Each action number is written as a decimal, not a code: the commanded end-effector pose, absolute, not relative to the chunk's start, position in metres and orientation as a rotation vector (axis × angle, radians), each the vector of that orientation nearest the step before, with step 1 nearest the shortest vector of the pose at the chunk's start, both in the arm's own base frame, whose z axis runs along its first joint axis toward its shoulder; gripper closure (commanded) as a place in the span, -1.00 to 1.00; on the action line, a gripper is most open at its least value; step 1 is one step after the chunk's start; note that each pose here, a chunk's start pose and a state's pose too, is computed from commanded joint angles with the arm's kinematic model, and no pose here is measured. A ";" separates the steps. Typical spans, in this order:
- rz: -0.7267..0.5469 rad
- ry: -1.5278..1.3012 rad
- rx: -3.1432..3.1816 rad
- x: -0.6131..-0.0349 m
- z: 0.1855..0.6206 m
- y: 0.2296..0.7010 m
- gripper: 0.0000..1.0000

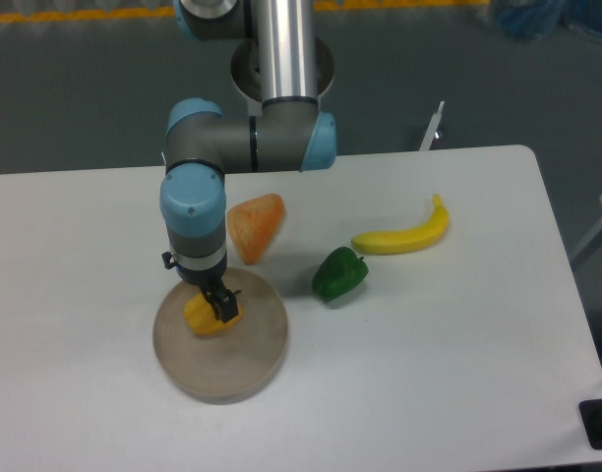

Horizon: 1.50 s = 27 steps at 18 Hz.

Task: Pick up the yellow pepper from the plate
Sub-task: 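Close the gripper on the yellow pepper, then lift the yellow pepper off the plate and carry it toward the banana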

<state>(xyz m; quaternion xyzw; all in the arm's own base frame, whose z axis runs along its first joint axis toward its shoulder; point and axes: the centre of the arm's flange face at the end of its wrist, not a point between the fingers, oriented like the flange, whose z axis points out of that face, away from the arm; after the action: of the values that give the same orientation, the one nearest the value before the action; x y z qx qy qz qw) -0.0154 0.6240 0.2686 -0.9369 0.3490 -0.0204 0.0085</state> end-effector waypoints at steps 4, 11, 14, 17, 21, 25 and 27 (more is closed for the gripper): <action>-0.040 1.117 -2.950 -0.010 0.257 0.626 -1.00; -0.012 1.113 -2.926 -0.012 0.250 0.635 -0.13; -0.004 1.109 -2.920 -0.012 0.256 0.634 0.71; 0.024 1.094 -2.901 -0.015 0.273 0.635 0.85; 0.086 1.024 -2.866 -0.035 0.319 0.633 0.84; 0.124 0.922 -2.866 -0.070 0.354 0.617 0.83; 0.138 0.852 -2.881 -0.102 0.373 0.605 0.83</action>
<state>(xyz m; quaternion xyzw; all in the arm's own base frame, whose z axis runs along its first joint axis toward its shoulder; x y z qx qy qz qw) -0.1019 0.6052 0.3729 -0.9558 0.2826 0.0459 0.0672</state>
